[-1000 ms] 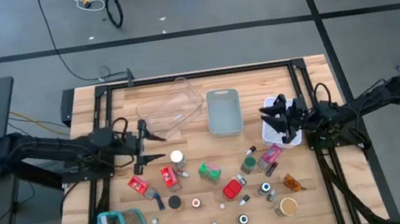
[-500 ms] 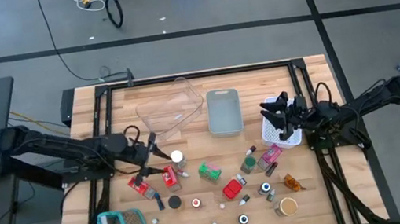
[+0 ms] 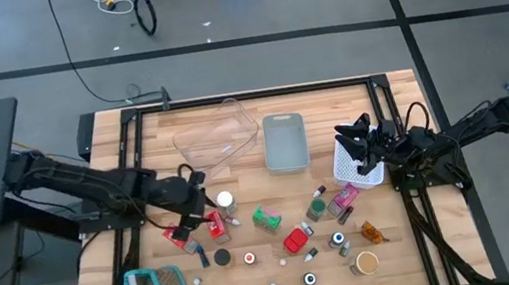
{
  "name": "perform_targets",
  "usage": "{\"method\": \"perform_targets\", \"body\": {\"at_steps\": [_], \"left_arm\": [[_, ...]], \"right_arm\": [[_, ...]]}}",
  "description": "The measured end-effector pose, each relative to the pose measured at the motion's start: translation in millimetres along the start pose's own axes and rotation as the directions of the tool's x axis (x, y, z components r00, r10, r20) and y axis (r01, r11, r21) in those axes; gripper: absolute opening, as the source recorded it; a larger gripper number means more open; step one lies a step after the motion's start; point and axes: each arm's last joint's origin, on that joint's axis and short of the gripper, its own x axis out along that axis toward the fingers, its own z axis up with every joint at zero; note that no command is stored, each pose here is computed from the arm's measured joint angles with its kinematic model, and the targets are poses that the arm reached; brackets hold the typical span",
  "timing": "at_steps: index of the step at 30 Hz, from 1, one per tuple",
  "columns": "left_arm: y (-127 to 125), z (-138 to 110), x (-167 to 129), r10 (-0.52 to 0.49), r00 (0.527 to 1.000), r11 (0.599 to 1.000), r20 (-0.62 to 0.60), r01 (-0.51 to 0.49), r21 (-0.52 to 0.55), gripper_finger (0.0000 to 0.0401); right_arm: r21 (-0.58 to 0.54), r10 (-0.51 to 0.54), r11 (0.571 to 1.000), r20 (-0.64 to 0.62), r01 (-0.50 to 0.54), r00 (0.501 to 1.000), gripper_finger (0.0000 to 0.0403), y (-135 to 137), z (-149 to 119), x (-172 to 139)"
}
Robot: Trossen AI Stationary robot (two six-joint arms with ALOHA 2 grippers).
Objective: Pick & Place Kitchen Items
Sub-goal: Put the right red cereal box into the transparent bin
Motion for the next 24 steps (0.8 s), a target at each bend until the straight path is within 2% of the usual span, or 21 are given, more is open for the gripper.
{"method": "perform_targets", "body": {"at_steps": [4,10,16,19,24], "left_arm": [[-1,5,15,-0.084,0.995,0.996,-0.057,0.085,0.030,0.0186],[1,9,36,-0.062,0.991,0.992,-0.116,0.074,0.099,0.0182],[4,4,46,-0.124,0.977,0.988,-0.171,0.138,0.072,0.0176],[4,2,46,-0.139,0.972,0.986,-0.187,0.153,0.062,0.0152],[5,1,45,-0.139,0.971,0.986,-0.193,0.154,0.065,0.0079]], "right_arm": [[0.021,0.000,1.000,0.000,0.000,1.000,0.0160,0,0,0],[0.030,0.000,1.000,-0.003,0.000,1.000,0.0160,0,0,0],[0.029,0.000,1.000,-0.006,0.001,1.000,0.0160,0,-1,0],[0.029,-0.001,1.000,-0.007,0.001,1.000,0.0160,0,-1,0],[0.027,-0.001,1.000,-0.007,0.001,1.000,0.0160,0,-1,0]]}}
